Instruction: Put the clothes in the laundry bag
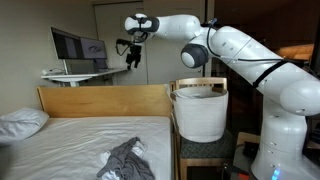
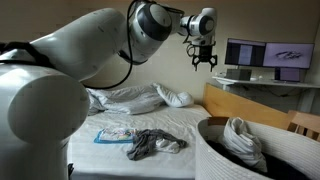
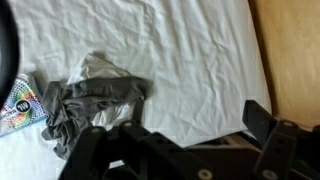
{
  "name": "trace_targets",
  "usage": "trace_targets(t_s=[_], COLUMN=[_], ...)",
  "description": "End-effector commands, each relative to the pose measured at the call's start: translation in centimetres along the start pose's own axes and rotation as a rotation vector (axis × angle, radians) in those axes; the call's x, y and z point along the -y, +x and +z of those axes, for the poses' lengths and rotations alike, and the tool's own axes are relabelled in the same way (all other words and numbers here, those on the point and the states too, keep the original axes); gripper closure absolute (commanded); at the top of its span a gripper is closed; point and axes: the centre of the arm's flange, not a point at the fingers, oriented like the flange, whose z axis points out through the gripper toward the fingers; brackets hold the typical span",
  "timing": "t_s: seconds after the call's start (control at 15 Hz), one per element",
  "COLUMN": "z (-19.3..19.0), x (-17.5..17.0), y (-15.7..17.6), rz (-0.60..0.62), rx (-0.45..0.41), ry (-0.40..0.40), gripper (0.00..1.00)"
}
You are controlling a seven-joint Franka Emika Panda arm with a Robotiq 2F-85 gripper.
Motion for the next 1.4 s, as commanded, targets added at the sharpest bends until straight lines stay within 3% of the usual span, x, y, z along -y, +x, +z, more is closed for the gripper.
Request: trace_targets(t_s=[0.0,0.27,0.47,0.53,0.73,0.93,1.33], z=[2.5,4.9,6.9,6.7,8.1,8.2,13.6], x=[-4.9,-7.8,-10.3,-7.9,-9.6,-8.9,-10.5], y=[5.7,5.8,6.4,-0.1,0.5,0.5,5.6], rz=[-0.043,-0.136,-0.206,-0.164,-0.187,-0.183,-0.411], rx=[-0.028,-0.14,-0.207,-0.197,-0.228,-0.249,-0.387], ry=[0.063,0.132,0.141,0.143,0.138,0.136,0.112], gripper=[0.0,0.0,0.0,0.0,0.0,0.0,0.0])
